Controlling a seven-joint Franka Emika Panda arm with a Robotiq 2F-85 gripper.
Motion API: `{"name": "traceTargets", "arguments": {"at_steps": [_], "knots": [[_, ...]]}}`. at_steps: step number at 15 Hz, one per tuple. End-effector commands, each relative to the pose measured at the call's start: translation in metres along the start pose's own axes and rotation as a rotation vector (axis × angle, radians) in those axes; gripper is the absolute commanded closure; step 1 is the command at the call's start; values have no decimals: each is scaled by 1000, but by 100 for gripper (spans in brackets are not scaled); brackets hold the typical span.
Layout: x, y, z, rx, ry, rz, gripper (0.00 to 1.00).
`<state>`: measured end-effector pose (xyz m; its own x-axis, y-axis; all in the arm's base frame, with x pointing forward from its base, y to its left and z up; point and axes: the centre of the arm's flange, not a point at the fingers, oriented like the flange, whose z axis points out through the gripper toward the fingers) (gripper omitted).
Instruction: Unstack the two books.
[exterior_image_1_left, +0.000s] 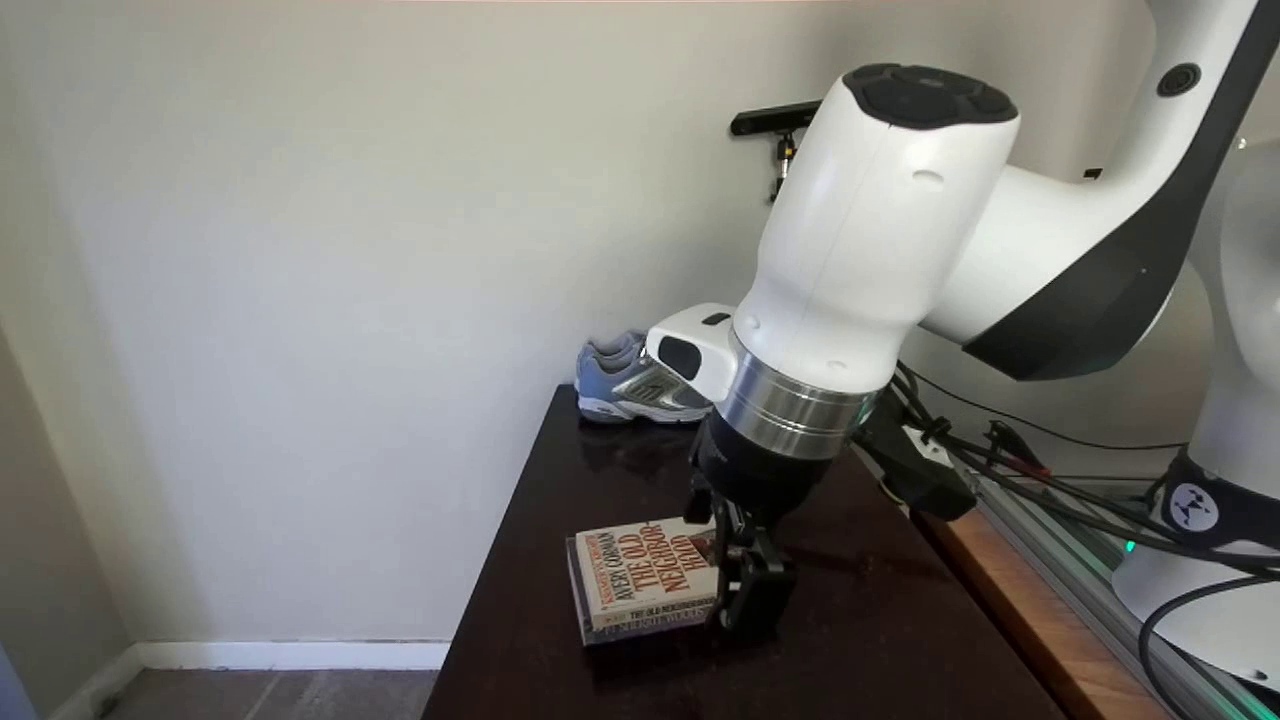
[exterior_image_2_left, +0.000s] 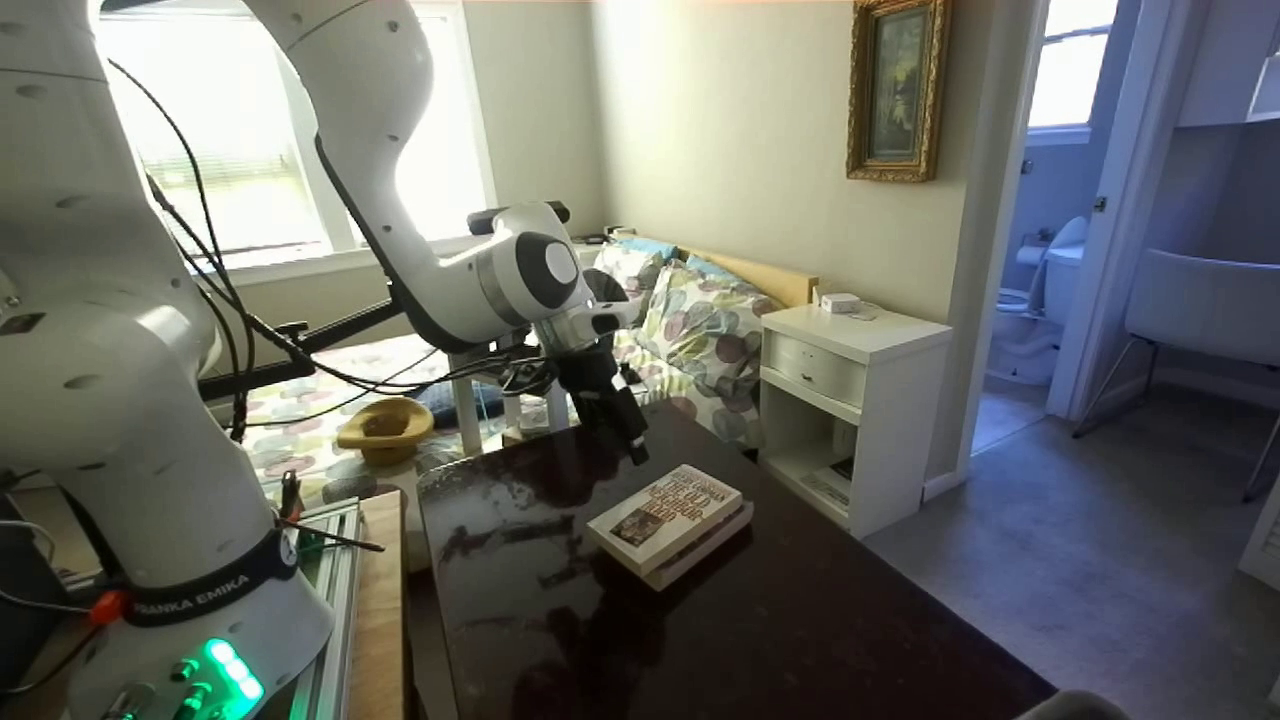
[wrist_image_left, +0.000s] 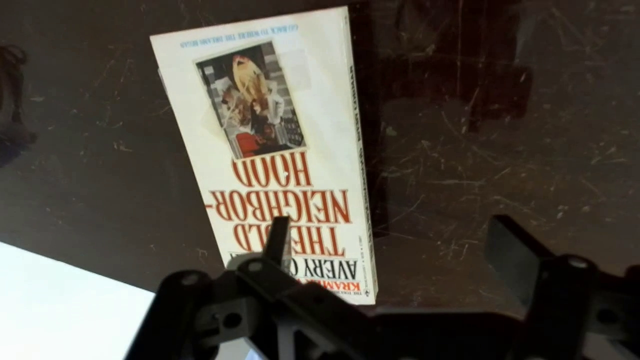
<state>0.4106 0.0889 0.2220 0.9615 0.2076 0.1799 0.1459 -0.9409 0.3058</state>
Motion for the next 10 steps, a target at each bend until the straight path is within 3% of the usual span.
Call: {"name": "traceTargets", "arguments": {"at_steps": [1, 10], "knots": [[-7, -4, 20, -16, -32, -43, 0], [-18, -2, 37, -129, -110, -113, 0]]}}
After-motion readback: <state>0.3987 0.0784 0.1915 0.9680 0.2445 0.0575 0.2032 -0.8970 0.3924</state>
